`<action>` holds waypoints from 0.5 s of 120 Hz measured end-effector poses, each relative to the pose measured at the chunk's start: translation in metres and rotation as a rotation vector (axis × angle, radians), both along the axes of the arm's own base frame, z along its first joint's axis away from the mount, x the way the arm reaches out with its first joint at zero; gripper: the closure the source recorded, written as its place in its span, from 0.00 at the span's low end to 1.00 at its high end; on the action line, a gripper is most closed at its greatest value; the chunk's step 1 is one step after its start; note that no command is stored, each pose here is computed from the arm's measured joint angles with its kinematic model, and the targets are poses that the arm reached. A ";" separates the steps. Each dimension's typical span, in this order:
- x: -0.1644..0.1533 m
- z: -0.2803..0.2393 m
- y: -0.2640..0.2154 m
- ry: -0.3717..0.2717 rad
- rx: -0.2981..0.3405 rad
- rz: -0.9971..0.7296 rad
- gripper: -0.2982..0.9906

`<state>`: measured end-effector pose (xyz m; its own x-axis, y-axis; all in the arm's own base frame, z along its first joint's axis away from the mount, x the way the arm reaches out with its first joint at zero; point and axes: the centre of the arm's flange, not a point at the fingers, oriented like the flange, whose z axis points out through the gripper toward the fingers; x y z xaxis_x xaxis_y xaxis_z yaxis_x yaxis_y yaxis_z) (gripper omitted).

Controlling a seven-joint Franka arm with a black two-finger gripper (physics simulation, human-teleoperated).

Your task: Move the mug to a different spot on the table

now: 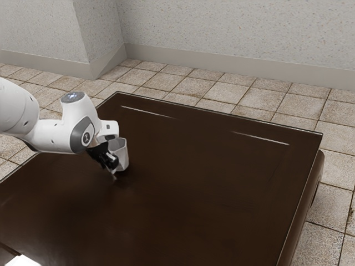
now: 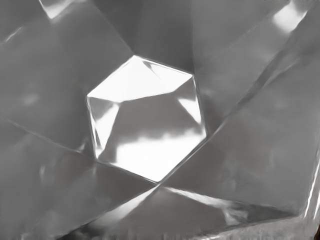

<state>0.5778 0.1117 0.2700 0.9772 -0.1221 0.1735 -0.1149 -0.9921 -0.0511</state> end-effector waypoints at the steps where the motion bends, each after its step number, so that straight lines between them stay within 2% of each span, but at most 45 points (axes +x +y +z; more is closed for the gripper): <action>1: 0.000 0.000 0.000 -0.001 0.000 0.000 0.60; 20: -0.005 0.006 -0.001 -0.041 -0.005 0.008 0.69; 39: -0.029 0.030 -0.010 -0.137 -0.008 0.006 0.74; 60: -0.061 0.043 -0.043 -0.231 -0.008 -0.056 0.79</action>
